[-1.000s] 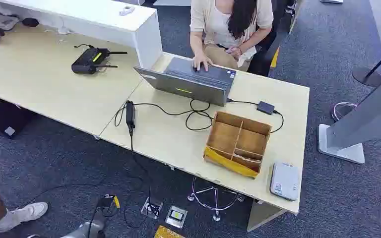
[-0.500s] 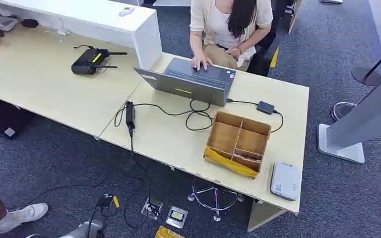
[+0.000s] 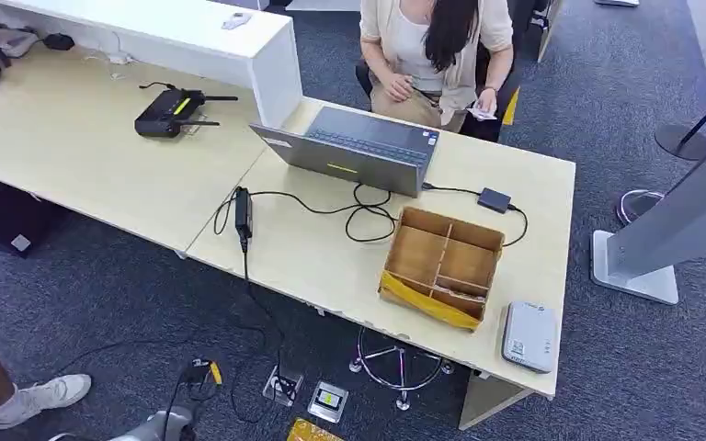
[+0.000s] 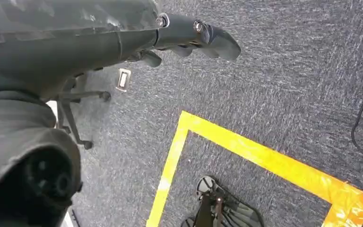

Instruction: Pass the card to the sensor for recognition and then transmit it.

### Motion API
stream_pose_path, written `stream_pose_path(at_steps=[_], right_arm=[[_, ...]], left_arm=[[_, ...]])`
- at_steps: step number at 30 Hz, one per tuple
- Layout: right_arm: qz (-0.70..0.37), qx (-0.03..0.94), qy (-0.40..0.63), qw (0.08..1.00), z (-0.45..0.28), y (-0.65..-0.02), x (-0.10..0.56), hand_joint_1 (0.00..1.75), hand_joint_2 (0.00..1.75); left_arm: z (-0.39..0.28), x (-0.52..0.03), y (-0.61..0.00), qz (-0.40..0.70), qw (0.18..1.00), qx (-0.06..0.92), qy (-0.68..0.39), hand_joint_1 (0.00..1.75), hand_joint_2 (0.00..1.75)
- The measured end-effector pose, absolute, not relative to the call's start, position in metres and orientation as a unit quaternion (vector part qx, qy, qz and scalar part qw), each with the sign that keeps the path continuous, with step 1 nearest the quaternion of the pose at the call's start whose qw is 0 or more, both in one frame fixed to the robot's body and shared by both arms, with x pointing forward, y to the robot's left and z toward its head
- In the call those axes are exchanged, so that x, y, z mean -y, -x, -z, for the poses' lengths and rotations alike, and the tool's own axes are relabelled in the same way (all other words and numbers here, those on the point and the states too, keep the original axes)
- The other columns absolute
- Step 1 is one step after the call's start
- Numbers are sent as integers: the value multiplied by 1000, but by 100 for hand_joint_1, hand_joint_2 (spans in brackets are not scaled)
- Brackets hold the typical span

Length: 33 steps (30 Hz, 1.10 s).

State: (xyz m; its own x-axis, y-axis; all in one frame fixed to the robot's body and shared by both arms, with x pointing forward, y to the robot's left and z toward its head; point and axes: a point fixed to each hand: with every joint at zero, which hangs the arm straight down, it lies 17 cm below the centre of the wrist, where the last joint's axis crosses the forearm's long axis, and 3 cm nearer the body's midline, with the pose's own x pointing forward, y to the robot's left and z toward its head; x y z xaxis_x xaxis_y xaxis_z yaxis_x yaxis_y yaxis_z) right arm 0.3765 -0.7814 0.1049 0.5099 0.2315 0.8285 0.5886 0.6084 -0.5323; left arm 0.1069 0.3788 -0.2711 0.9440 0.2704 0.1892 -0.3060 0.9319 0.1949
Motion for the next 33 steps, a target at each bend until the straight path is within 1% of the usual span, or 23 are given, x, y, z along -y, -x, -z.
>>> stream_pose_path(at_steps=[5, 10, 14, 17, 20, 22, 27, 33], right_arm=[[104, 524, 421, 733, -151, -409, 780, 0, 0], [87, 570, 430, 695, -213, -443, 777, 0, 0], [69, 598, 426, 675, -246, -466, 766, 0, 0], [53, 632, 387, 669, -267, -493, 742, 0, 0], [-2, 669, 321, 670, -292, -536, 689, 0, 0], [-16, 681, 307, 665, -306, -553, 668, 0, 0], [-34, 700, 292, 650, -326, -571, 642, 0, 0], [-49, 707, 283, 646, -330, -582, 624, 0, 0]], left_arm=[[272, -377, -106, -146, 980, 78, -111, 0, 0], [271, -376, -107, -145, 980, 79, -112, 0, 0], [271, -375, -107, -147, 980, 79, -110, 0, 0], [272, -373, -108, -152, 979, 80, -108, 0, 0], [271, -372, -111, -152, 980, 82, -104, 0, 0], [271, -371, -114, -151, 980, 85, -101, 0, 0], [271, -370, -112, -151, 980, 83, -100, 0, 0], [271, -370, -112, -151, 980, 83, -100, 0, 0]])
